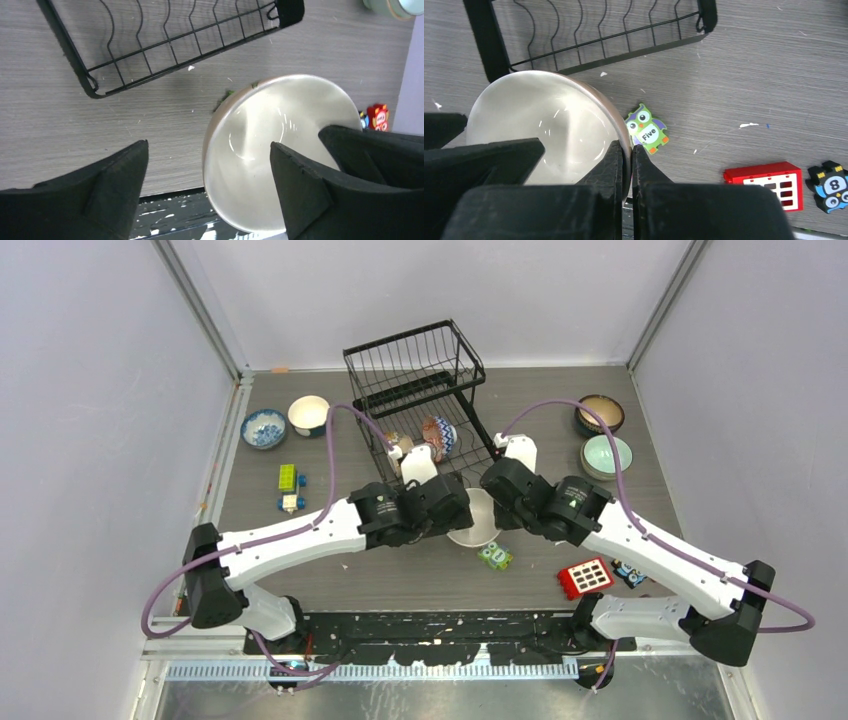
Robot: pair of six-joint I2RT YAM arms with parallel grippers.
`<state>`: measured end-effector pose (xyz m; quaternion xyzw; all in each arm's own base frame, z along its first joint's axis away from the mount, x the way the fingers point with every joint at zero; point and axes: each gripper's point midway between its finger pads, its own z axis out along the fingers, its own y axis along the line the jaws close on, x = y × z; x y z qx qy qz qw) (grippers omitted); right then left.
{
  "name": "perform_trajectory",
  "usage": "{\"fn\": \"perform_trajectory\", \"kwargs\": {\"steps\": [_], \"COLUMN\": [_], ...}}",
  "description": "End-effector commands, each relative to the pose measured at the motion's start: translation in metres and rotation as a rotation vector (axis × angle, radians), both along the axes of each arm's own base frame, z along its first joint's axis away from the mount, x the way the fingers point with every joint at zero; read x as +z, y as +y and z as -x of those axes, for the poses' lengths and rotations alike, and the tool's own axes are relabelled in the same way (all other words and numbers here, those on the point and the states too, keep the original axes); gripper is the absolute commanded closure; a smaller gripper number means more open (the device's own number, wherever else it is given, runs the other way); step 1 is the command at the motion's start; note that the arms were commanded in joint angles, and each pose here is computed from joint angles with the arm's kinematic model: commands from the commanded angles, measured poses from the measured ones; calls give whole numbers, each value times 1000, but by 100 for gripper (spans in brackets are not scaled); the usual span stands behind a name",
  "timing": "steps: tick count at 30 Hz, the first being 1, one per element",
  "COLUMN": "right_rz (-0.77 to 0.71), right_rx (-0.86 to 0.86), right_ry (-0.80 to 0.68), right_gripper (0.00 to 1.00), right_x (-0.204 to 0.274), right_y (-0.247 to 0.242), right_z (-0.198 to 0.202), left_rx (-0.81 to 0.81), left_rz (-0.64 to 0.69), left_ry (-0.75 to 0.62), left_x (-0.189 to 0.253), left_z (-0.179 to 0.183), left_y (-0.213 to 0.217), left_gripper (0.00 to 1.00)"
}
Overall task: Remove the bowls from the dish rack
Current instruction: Place the bowl at the center of the board.
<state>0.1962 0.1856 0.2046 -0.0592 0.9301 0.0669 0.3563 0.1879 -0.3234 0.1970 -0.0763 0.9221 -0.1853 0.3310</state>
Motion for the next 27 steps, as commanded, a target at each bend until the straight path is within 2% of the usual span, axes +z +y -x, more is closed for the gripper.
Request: {"fn": "perform_trajectory", "kwargs": {"steps": [1, 9, 13, 16, 21, 27], "right_rz": [-51, -32, -76, -138, -214, -159], "right_rx": [-68, -226, -394, -563, -771, -861], "right_ry": [-97, -199, -269, -317, -388, -351], "right_gripper": [99, 99, 99, 99, 99, 99], "right_x": [30, 67, 93, 103, 97, 67], "right_y": [-4, -53, -94, -130, -166, -177], "right_z": [-17, -49, -80, -111, -167, -229], "left_rx": [15, 36, 47, 68, 107, 123], "left_rz": [112, 92, 60, 20, 72, 125], "left_ry": [-63, -150, -211, -251, -311, -318], "left_x": [37, 66, 72, 59, 46, 20], "left_z": [-6, -3, 2, 5, 14, 26], "left_y": [-2, 43, 81, 113, 154, 180], "left_gripper": [1, 0, 0, 0, 0, 0]}}
